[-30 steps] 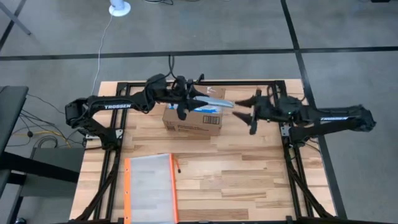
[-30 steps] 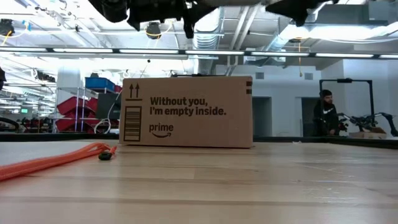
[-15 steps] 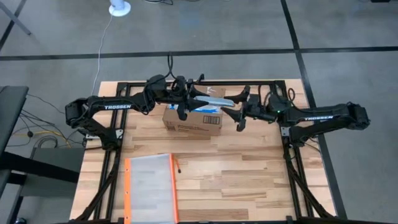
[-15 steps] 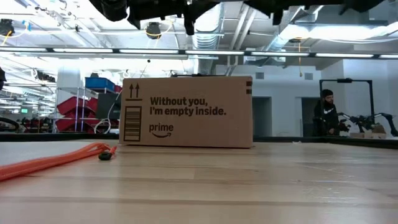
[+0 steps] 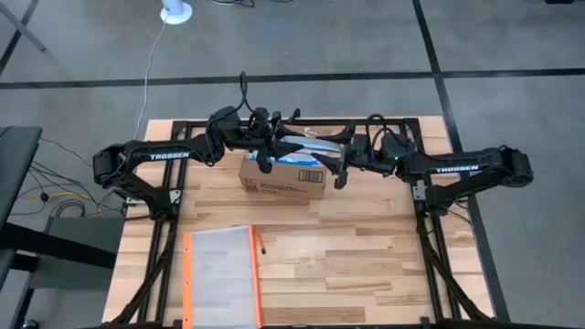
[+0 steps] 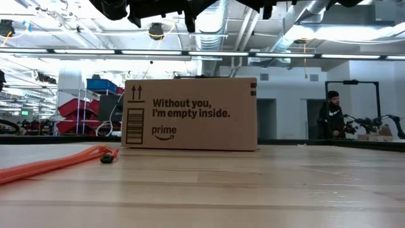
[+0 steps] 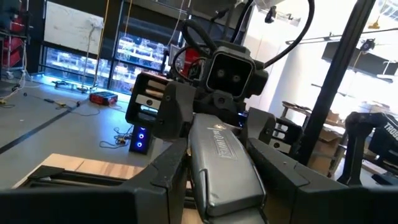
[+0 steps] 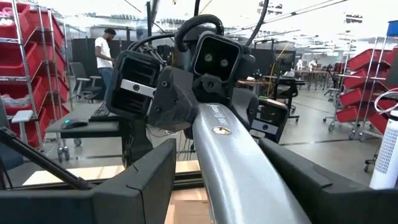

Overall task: Unpack boxes
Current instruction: Open the cardboard box with the silver cutter

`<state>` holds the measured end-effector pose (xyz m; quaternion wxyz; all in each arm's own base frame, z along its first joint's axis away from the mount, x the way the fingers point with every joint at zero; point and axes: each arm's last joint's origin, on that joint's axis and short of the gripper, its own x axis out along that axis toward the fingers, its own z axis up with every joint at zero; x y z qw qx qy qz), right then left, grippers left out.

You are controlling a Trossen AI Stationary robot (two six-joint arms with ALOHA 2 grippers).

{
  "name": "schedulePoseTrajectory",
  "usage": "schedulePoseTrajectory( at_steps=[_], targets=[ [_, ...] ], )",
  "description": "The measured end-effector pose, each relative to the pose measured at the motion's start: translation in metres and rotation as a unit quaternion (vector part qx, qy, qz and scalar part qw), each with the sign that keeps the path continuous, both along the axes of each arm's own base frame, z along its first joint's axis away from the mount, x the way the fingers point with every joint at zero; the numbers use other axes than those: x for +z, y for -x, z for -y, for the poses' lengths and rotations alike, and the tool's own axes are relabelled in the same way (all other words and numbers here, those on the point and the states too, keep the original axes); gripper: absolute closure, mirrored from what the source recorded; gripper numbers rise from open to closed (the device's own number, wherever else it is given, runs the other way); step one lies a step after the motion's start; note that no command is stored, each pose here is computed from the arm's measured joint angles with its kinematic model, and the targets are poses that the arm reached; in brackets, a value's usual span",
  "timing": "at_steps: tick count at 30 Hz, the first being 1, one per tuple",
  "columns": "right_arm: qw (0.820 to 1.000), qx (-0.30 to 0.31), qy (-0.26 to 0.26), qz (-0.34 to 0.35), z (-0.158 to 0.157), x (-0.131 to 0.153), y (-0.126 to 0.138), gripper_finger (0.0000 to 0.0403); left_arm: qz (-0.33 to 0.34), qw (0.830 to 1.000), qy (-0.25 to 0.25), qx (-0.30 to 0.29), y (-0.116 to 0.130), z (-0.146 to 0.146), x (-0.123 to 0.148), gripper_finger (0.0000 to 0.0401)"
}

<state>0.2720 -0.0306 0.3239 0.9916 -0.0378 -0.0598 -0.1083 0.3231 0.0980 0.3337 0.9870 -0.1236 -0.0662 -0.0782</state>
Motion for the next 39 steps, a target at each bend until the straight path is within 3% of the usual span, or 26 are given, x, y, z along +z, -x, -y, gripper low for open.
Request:
schedulePoseTrajectory(
  at_steps=[5,10,19,24,27,30,37,39],
  targets=[
    [1.0,0.001,-0.003,0.002,0.0,0.001,0.001,0.0221,-0.001,1.0,0.0,0.0,0.0,0.0,0.0,0.0278],
    [1.0,0.004,-0.009,-0.002,0.005,0.0,0.001,0.0289,-0.002,1.0,0.0,-0.001,-0.001,0.0,-0.001,0.0278],
    [1.0,-0.005,-0.009,-0.008,0.01,0.0,0.003,0.029,-0.003,1.0,-0.001,0.003,-0.001,0.0,-0.002,0.0278],
    [1.0,-0.013,-0.007,-0.016,0.014,0.001,0.006,0.029,-0.02,1.0,0.007,0.007,-0.004,0.0,-0.007,0.0206],
    [1.0,-0.014,-0.005,-0.011,0.014,0.003,0.008,0.029,-0.018,1.0,0.007,0.003,-0.004,0.001,-0.007,0.019],
    [1.0,-0.011,-0.01,-0.009,0.013,0.004,0.008,0.029,-0.014,1.0,0.006,0.003,-0.003,0.001,-0.005,0.0226],
    [1.0,-0.007,-0.014,-0.007,0.011,0.004,0.008,0.0285,-0.011,1.0,-0.017,-0.009,-0.003,0.002,-0.005,0.0381],
    [1.0,-0.008,-0.016,-0.006,0.012,0.005,0.008,0.0285,-0.011,1.0,-0.02,-0.01,-0.003,0.002,-0.005,0.0396]
  ],
)
